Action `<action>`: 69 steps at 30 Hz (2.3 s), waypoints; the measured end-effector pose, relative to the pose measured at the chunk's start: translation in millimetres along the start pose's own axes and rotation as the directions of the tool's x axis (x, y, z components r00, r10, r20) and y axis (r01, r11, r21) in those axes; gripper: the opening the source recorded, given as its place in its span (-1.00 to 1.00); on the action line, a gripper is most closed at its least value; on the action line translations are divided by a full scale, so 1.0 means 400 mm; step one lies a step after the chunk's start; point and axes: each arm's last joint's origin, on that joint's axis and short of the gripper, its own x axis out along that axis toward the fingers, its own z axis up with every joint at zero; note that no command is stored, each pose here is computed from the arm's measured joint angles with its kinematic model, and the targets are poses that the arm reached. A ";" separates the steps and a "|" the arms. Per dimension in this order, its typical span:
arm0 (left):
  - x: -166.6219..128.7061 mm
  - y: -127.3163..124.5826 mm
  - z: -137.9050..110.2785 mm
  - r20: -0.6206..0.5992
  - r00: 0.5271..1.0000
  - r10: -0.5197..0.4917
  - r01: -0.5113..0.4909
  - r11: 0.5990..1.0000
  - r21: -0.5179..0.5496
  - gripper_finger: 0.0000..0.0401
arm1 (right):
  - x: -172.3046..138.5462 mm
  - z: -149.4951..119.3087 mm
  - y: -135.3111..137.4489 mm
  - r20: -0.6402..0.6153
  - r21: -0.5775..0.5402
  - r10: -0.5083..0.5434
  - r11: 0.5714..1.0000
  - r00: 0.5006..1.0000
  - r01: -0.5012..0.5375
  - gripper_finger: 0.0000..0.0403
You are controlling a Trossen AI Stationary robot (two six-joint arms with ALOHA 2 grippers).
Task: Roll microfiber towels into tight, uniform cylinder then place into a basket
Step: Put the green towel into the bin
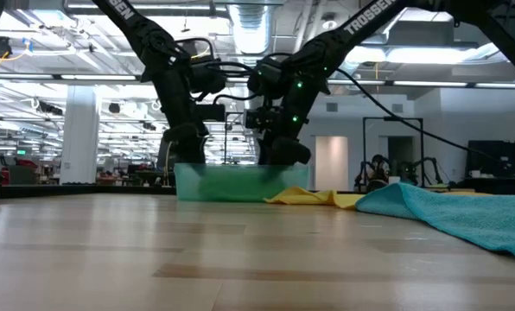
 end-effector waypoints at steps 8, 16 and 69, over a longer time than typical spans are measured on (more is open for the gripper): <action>-0.028 0.015 0.033 0.018 1.000 0.007 -0.007 1.000 0.002 -0.39 | -0.008 0.012 0.005 -0.066 -0.023 -0.082 0.996 0.994 0.081 0.14; -0.041 0.008 0.031 -0.012 0.996 -0.086 0.086 0.996 -0.007 -0.38 | -0.033 0.021 0.000 -0.093 -0.009 -0.032 0.999 0.995 0.031 0.13; -0.265 -0.290 -0.130 0.394 0.919 -0.011 0.050 0.995 -0.089 -0.39 | -0.126 0.038 -0.099 0.354 0.522 0.061 0.815 0.933 -0.252 -0.90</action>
